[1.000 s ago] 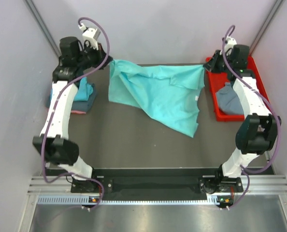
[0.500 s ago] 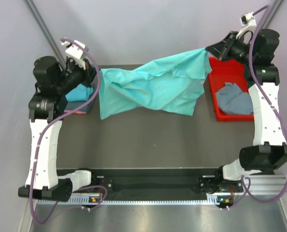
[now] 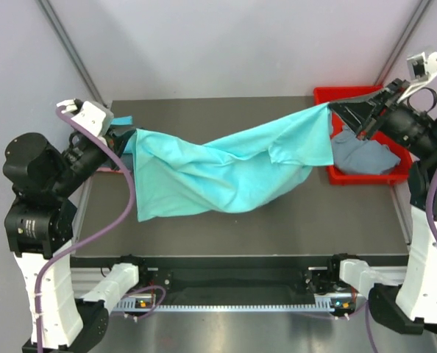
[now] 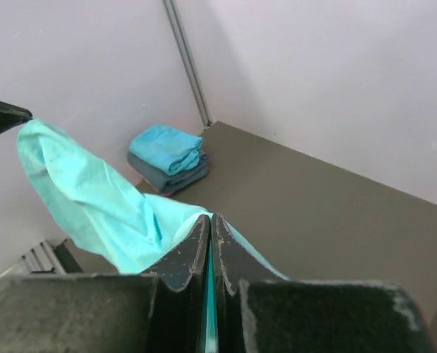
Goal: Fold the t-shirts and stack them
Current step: Flatten the tshirt out
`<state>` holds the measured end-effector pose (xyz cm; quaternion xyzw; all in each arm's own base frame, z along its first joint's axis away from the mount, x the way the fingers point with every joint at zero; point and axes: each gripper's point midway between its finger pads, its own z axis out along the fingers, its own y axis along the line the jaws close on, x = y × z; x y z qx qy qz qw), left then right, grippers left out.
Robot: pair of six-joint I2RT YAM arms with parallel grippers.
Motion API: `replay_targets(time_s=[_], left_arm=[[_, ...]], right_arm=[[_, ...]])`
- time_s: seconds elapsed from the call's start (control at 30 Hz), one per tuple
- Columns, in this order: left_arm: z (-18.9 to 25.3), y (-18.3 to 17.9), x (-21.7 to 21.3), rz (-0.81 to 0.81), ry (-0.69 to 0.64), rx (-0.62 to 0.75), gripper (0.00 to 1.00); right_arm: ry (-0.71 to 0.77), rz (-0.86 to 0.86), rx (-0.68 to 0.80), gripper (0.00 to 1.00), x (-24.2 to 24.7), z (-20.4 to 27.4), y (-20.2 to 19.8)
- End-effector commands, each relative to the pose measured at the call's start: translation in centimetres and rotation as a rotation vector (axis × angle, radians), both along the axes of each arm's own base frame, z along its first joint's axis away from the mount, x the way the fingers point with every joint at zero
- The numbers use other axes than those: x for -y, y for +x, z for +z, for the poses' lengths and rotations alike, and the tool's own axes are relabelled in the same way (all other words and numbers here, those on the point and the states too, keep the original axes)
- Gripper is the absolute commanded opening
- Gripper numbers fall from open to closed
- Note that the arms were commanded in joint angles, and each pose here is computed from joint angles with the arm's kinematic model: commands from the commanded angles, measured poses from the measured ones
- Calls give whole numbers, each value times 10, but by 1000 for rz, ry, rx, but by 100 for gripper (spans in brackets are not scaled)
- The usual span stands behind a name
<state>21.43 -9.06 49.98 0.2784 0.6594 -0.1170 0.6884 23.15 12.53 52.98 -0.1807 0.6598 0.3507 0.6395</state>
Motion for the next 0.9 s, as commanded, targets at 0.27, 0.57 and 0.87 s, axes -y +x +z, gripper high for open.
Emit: replay_targets(time_s=[0.27,0.57,0.87], left_arm=[[-120,69,12,-46,23,-225,0],[-130,184,15,-17,38,-181,0],[-190,143,29,-153,53,-426,0]], right_arm=[[-32,-91,-339,0,25,-137,113],[-55,-122,-264,0,21,-131,241],[-55,-55,-432,0,7,-185,212]])
